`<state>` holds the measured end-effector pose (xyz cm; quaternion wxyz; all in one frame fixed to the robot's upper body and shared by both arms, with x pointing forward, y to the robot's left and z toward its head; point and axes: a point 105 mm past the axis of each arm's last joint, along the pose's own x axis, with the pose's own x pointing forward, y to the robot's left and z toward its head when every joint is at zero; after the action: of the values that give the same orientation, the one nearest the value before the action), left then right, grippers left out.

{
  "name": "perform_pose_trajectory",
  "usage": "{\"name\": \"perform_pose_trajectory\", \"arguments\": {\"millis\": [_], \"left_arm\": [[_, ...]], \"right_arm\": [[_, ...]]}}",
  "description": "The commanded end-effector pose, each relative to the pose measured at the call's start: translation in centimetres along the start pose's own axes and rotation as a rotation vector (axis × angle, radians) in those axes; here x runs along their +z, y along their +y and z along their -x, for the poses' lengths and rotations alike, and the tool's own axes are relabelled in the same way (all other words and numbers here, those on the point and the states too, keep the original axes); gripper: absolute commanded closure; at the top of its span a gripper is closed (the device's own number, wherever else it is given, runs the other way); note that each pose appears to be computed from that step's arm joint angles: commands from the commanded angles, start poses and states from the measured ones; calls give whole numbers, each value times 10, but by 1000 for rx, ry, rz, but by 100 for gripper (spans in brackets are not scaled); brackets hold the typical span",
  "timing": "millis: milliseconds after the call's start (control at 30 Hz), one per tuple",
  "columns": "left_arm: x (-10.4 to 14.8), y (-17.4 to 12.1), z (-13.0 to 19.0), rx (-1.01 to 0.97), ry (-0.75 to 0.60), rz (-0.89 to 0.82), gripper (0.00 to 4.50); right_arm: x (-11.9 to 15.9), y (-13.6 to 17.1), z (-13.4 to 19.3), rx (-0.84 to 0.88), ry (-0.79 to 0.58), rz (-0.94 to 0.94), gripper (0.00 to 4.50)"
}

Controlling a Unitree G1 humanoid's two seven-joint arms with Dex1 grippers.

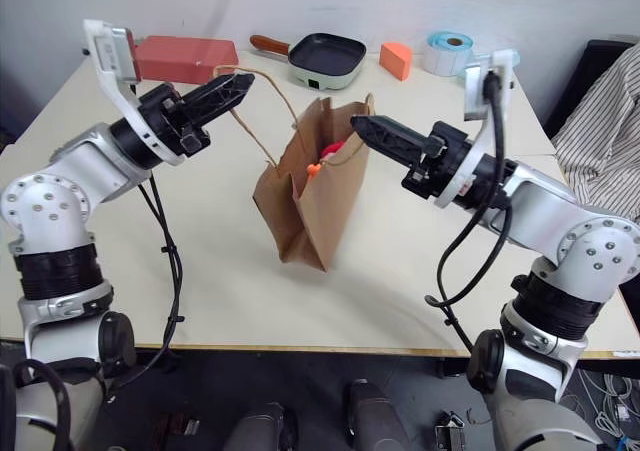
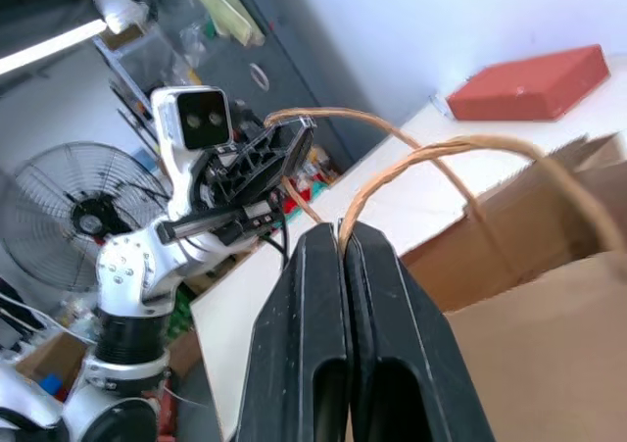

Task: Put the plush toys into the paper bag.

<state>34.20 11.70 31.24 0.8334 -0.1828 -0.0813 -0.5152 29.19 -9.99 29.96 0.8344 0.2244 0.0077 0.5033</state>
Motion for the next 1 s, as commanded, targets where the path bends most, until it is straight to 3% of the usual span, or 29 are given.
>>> {"name": "perform_pose_trajectory", "arguments": {"millis": [33,133,267,300,400,700,800,1000], "left_arm": [[-7,-2,-9,-21,-1,-45,450],[-19,-3,-13,-36,20,-43,450],[-22,-4,-10,-47,21,-36,450],[-21,-3,-8,-46,19,-33,430],[-7,-3,2,-43,-10,-22,359],[16,-25,48,-78,33,-46,78],[14,-24,65,-25,78,-82,1],[-8,-23,91,79,168,-124,1]], "right_arm": [[-16,-4,-4,-71,84,124,446],[-21,-18,-3,-161,98,226,446],[-14,-18,0,-153,45,275,446],[-13,-17,0,-143,35,278,449],[-9,0,1,-54,-3,257,389],[-5,13,23,-15,21,316,84],[-2,13,37,-26,40,321,83],[-8,7,49,-62,114,318,83]]}}
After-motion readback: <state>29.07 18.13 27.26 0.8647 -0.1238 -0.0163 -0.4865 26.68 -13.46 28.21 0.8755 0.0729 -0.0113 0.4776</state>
